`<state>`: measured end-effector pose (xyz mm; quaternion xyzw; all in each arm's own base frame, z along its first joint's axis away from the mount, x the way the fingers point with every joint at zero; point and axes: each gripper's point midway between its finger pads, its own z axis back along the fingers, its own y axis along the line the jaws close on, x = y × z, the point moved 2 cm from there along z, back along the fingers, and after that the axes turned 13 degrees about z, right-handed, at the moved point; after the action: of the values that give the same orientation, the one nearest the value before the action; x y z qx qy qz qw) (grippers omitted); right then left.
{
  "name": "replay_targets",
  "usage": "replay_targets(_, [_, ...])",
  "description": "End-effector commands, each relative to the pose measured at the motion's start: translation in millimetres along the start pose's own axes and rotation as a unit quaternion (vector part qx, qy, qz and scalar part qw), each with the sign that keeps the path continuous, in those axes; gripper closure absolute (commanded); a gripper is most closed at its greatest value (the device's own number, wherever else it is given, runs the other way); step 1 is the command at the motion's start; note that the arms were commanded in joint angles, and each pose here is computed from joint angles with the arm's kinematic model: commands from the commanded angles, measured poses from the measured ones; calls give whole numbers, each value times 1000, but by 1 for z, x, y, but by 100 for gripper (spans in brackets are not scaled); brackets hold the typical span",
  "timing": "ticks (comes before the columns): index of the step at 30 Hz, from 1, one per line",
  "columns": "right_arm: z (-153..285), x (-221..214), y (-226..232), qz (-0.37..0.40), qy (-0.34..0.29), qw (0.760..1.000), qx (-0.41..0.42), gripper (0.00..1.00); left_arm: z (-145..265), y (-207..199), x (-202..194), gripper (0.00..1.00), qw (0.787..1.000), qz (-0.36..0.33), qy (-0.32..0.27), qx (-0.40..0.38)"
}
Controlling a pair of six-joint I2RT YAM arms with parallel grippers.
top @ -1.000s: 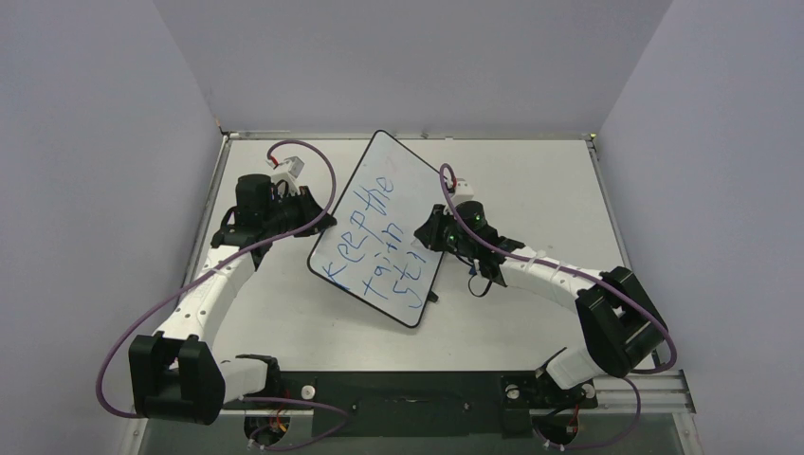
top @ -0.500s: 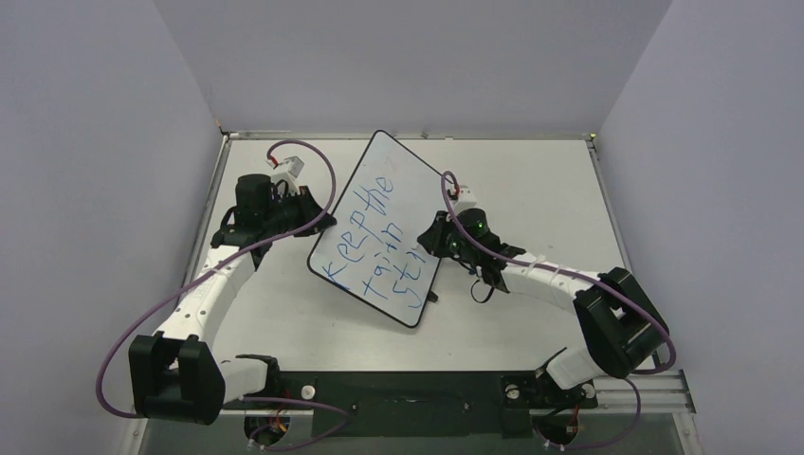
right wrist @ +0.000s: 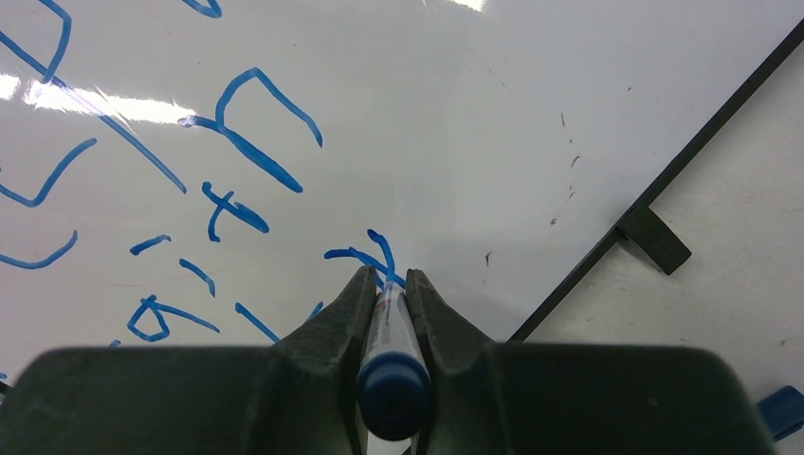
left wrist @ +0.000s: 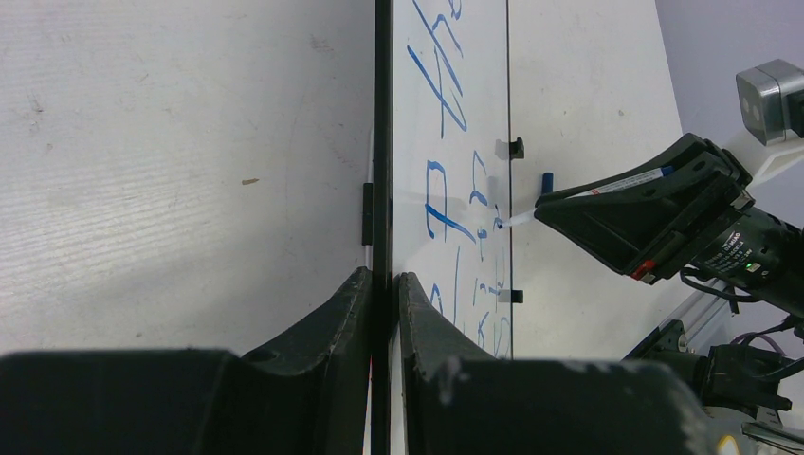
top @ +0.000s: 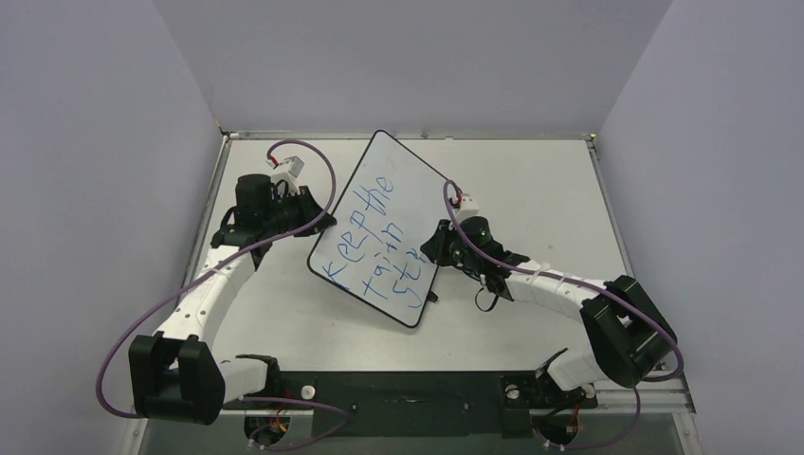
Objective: Write a sentence on the whiteboard
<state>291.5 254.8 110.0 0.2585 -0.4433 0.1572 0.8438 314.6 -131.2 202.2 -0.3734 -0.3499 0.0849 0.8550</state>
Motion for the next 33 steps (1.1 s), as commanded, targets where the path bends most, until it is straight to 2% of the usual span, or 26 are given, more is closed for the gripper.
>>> replay_targets(1, [9, 4, 3, 11, -3, 1000, -4, 100, 1, -13, 8, 100, 999, -28, -12, -24])
replay_targets(12, [31, 62, -2, 39, -62, 997, -37, 100, 3, -16, 12, 100, 999, -30, -10, -26])
replay_targets(23, [30, 58, -10, 32, -67, 996, -44, 100, 4, -22, 14, 100, 999, -35, 8, -19])
replay_targets(33, [32, 54, -18, 24, -86, 995, -34, 100, 4, -26, 16, 100, 997, -61, 54, -4])
